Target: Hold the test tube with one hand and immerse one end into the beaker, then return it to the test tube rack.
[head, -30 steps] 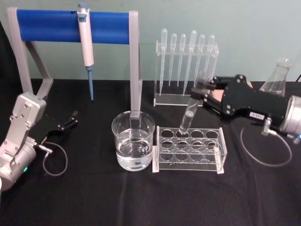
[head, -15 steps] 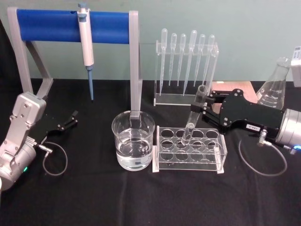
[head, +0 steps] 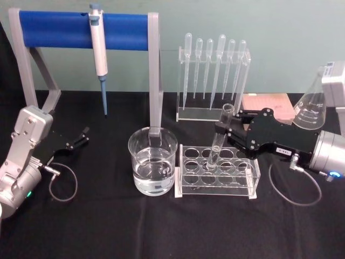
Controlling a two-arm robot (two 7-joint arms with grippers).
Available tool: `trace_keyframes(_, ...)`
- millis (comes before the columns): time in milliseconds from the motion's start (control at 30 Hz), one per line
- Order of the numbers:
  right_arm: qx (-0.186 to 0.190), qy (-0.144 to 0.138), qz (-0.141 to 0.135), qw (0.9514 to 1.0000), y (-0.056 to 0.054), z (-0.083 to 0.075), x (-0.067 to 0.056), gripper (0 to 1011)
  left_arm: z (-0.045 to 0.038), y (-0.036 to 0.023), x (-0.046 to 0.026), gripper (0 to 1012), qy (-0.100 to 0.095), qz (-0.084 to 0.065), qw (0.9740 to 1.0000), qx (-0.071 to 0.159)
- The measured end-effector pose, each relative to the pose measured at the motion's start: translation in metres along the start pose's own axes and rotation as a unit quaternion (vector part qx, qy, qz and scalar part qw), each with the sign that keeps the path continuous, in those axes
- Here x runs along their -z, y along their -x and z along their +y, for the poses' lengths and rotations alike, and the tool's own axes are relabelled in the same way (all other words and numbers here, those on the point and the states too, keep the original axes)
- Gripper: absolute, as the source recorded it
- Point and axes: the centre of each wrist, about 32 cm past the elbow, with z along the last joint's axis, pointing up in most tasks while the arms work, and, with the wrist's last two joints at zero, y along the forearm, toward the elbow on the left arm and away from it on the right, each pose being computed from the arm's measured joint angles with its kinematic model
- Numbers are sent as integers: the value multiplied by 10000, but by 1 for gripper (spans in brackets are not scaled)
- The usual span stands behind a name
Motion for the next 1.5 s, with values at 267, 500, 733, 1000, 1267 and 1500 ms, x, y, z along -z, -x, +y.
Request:
trace_keyframes(267, 6, 95, 17, 10000, 19, 27, 93, 242, 0, 0, 0, 1000, 0, 0, 10000, 0)
trace_keyframes(500, -4, 183, 41, 9998, 34, 66, 193, 241, 0, 0, 0, 1000, 0, 0, 10000, 0)
trace_keyframes(733, -6, 236, 80, 9997, 44, 84, 271, 242, 0, 0, 0, 1000, 0, 0, 10000, 0)
trace_keyframes(1000, -8, 262, 131, 9996, 50, 95, 326, 242, 0, 0, 0, 1000, 0, 0, 10000, 0)
trace_keyframes(1267, -11, 258, 181, 9995, 66, 100, 356, 242, 0, 0, 0, 1000, 0, 0, 10000, 0)
trace_keyframes(1500, -20, 262, 217, 9994, 64, 109, 371, 242, 0, 0, 0, 1000, 0, 0, 10000, 0)
